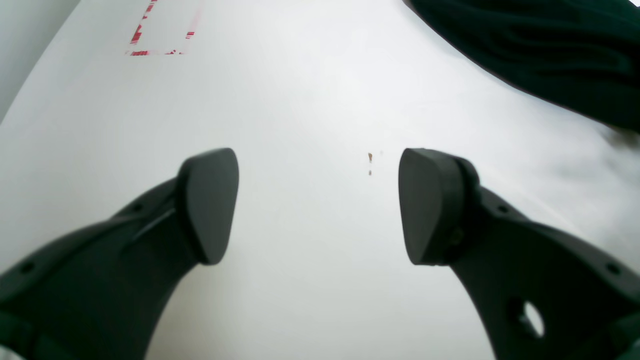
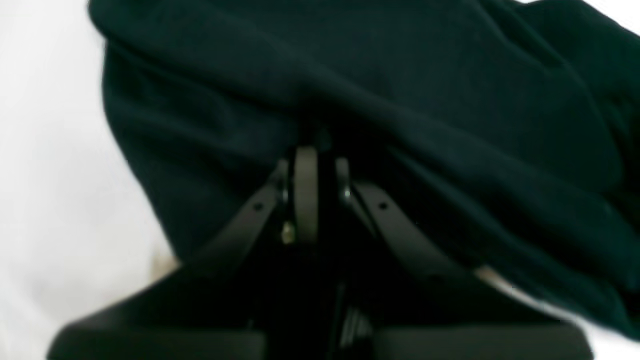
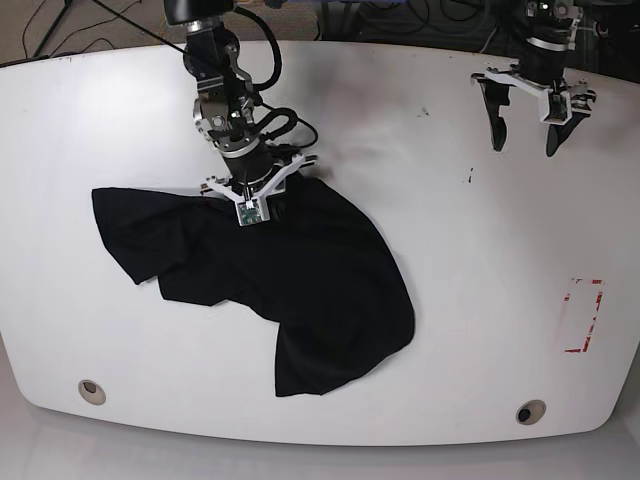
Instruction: Layout the t-shirt on the table in an organized manner, then fold the t-shirt properly
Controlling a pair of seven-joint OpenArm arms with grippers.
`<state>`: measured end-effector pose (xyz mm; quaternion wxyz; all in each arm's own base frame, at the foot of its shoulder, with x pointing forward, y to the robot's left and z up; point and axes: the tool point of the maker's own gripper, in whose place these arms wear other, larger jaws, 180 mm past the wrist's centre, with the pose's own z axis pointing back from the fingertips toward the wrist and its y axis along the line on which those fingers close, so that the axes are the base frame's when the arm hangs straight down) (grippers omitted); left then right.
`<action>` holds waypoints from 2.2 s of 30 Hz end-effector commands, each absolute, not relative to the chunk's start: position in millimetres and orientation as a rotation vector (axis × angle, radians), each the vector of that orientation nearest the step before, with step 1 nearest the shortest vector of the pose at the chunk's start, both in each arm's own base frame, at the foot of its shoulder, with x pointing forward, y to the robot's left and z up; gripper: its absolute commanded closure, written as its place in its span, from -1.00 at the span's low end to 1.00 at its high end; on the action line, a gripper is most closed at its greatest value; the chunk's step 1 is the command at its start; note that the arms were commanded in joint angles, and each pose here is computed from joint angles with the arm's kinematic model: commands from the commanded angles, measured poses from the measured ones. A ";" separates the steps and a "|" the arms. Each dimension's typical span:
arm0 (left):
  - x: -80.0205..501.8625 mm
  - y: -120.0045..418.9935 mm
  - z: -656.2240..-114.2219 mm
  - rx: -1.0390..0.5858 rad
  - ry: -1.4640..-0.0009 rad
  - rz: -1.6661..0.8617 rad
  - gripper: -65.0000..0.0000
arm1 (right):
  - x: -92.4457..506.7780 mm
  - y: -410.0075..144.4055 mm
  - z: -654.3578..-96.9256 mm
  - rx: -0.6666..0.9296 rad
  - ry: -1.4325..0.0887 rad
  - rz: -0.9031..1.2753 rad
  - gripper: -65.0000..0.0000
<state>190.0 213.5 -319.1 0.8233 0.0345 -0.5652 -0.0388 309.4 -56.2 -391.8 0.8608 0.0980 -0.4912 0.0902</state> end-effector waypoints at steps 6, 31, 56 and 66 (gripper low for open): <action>206.7 215.6 -313.5 0.084 -1.202 -0.082 -0.45 | 309.4 -51.9 -328.9 0.231 -1.203 0.191 1.00; 252.1 184.7 -300.8 0.005 -1.265 -0.106 -0.47 | 374.9 -60.0 -149.1 0.178 -1.693 0.306 1.00; 298.7 161.2 -292.4 -0.066 -1.348 -0.060 -0.48 | 399.3 -60.6 49.3 0.088 -2.188 0.398 1.00; 341.0 138.2 -293.8 -0.123 -1.375 -0.077 -0.48 | 391.0 -45.8 111.0 0.066 -2.291 0.459 1.00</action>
